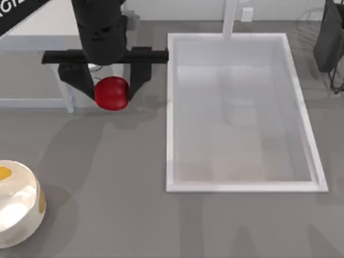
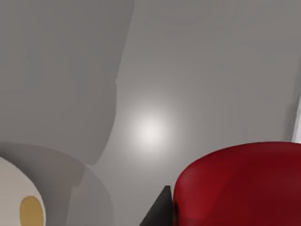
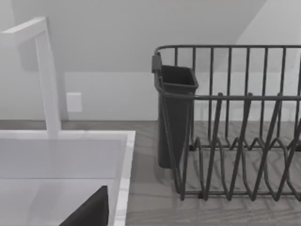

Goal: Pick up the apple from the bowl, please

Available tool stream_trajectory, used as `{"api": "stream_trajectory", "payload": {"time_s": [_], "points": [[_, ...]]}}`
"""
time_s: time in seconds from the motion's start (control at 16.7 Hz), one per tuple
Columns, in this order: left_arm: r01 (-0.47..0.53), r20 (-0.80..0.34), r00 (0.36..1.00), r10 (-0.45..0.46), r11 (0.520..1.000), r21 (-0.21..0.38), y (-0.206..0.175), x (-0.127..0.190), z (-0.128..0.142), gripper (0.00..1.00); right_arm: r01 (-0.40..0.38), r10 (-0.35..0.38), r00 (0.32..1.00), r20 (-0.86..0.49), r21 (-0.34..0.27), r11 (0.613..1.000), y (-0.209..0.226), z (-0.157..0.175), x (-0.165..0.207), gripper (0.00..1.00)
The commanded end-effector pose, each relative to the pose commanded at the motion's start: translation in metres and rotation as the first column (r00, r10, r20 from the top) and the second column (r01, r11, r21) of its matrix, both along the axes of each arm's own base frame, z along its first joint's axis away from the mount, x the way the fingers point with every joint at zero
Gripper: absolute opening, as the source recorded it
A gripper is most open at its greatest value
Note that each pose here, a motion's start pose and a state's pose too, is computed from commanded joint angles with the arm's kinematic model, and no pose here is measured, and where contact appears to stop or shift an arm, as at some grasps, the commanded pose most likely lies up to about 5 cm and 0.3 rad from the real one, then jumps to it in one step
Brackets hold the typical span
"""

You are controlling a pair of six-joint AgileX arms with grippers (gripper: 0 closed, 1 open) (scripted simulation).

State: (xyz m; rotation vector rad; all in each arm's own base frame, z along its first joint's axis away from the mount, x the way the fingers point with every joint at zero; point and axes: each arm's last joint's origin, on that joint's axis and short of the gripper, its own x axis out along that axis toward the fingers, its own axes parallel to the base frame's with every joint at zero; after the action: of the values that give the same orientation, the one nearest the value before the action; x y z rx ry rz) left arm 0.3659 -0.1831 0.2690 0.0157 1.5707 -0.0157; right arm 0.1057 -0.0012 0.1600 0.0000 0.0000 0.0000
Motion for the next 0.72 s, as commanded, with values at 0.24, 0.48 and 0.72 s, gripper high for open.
{"api": "stream_trajectory", "payload": {"time_s": [0.24,0.48,0.72], "points": [[-0.001,-0.005,1.000,0.001,1.000,0.001,0.002,0.000,-0.001,0.00,0.000,0.000,1.000,0.000,0.000,1.000,0.000,0.000,0.000,1.00],[-0.001,-0.005,1.000,0.001,1.000,0.002,0.000,0.003,-0.031,0.00,0.000,0.000,1.000,0.000,0.000,1.000,0.000,0.000,0.000,1.00],[0.000,0.007,1.000,0.000,1.000,-0.004,-0.001,0.004,-0.084,0.00,0.000,0.000,1.000,0.000,0.000,1.000,0.000,0.000,0.000,1.00]]}}
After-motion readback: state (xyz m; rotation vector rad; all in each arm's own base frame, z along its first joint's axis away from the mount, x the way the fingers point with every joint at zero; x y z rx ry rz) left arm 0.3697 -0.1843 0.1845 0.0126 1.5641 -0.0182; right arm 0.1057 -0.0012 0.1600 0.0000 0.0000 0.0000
